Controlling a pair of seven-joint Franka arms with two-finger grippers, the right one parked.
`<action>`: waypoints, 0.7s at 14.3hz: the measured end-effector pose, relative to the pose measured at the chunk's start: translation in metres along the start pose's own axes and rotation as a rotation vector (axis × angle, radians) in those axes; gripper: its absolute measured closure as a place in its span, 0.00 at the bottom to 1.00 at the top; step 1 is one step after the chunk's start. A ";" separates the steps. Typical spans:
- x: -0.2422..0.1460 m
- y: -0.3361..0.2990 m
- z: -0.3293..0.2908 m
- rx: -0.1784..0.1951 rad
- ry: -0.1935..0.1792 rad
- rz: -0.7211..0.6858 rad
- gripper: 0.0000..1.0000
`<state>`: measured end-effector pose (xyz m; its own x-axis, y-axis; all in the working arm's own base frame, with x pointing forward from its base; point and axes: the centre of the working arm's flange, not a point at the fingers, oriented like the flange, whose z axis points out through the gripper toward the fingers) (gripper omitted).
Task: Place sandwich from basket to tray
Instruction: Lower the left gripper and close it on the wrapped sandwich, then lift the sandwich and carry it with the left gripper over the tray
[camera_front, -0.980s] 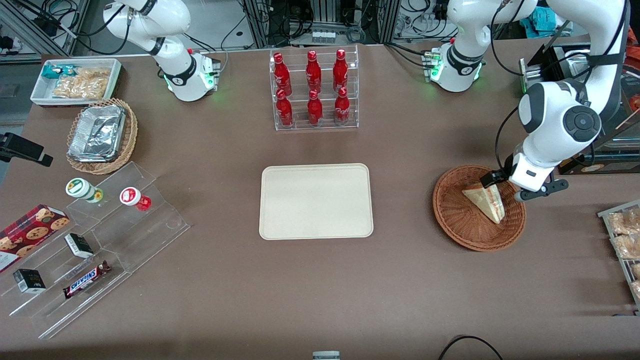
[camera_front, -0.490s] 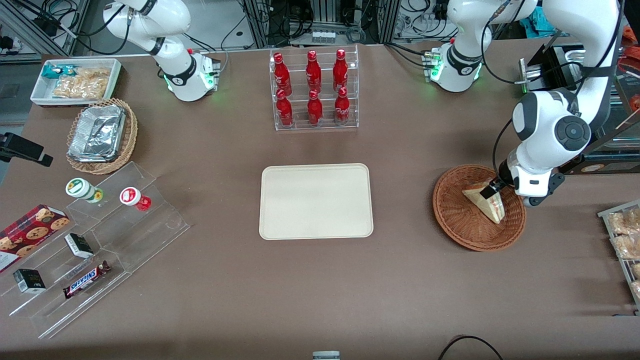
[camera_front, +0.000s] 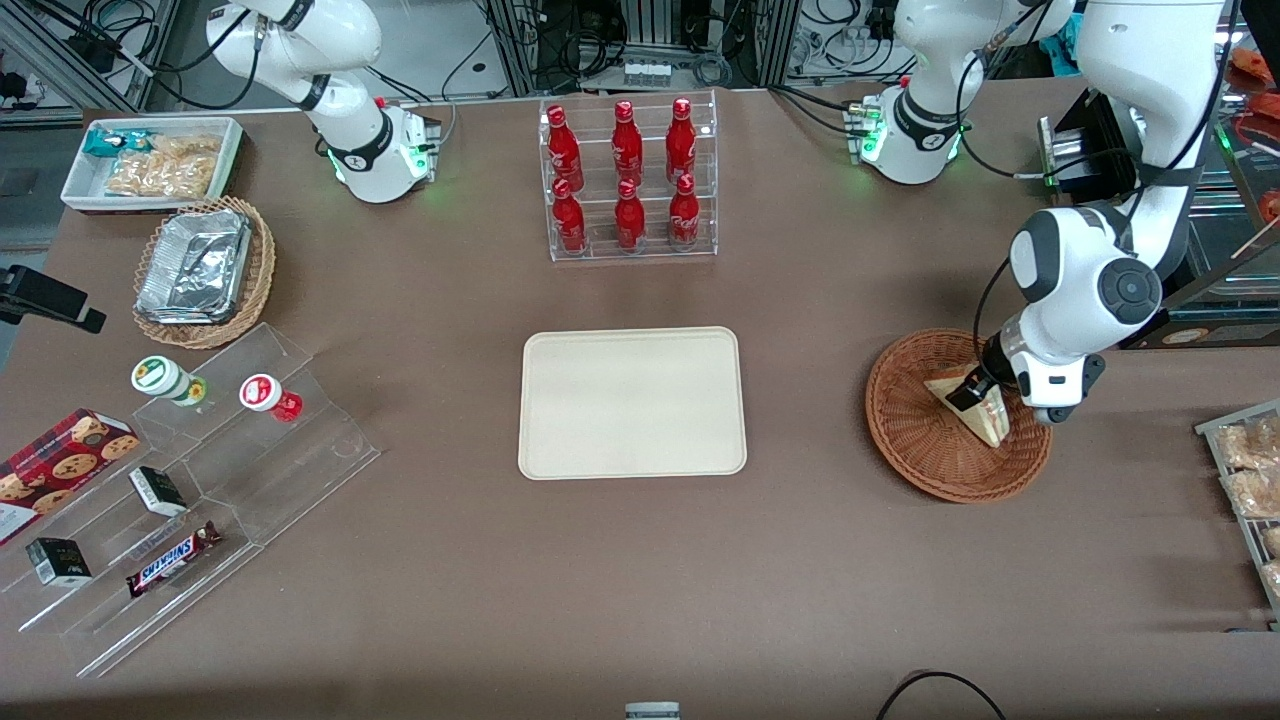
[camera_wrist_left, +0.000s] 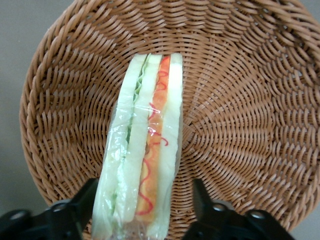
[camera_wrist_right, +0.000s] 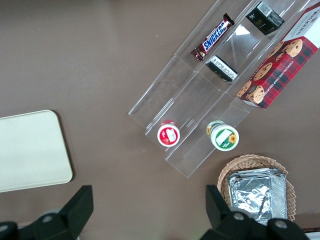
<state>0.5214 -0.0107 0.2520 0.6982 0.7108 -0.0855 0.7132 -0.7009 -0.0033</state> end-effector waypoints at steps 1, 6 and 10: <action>0.000 0.000 -0.001 -0.002 0.002 0.000 0.36; -0.010 0.017 -0.023 -0.005 0.005 0.079 0.81; -0.065 0.067 -0.065 0.055 -0.044 0.316 0.85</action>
<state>0.5273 -0.1002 0.3224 0.8804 0.4550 -0.1338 0.4562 -0.8896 -0.0233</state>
